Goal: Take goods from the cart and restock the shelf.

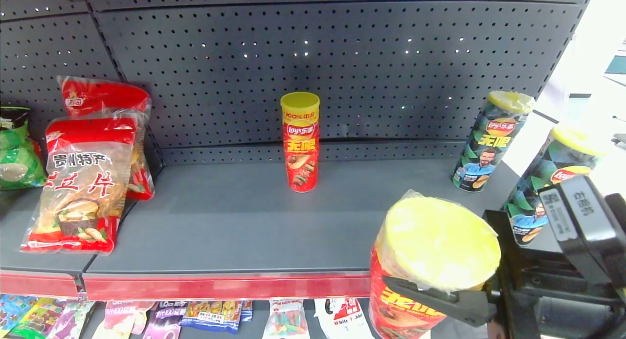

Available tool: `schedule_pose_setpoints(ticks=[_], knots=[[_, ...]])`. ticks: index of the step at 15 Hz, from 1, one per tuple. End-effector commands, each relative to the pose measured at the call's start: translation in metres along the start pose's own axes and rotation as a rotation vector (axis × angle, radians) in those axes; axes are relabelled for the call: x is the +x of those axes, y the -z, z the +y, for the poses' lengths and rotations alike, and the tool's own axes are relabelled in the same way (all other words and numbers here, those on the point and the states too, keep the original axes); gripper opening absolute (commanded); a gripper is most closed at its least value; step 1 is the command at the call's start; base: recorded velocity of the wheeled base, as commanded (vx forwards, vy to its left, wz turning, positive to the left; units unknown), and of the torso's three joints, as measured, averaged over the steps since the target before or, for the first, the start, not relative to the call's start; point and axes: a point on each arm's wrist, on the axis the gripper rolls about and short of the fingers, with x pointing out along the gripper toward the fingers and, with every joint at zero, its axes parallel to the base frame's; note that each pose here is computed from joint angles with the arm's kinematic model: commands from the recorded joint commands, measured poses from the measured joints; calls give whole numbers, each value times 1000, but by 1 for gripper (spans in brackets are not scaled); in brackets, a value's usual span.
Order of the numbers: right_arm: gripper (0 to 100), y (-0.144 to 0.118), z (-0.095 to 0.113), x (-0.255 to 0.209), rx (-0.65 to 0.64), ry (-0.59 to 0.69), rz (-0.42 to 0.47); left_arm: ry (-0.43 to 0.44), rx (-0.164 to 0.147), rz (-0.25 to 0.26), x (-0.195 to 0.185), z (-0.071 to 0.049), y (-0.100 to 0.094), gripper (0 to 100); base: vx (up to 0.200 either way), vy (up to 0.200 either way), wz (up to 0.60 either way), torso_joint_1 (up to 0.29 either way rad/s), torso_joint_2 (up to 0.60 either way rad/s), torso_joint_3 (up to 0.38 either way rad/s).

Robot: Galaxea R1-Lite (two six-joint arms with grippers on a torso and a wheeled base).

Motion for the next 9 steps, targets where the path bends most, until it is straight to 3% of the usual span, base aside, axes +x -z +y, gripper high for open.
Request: schedule_pose_setpoints(ticks=[1,2,5,9], knots=[[0,-1,0,-1,-1,0,-3,0,0,0,0,0,0,100,0,0,0,0,0,0],[0,1,1,-2,0,-1,-1,0,2,0,0,0,0,100,0,0,0,0,0,0],[0,5,3,-4,3,-5,13,0,2,0,0,0,0,100,200,0,0,-1,2,4],[0,6,4,-4,-7,-6,16,0,0,0,0,0,0,100,0,0,0,0,0,0]])
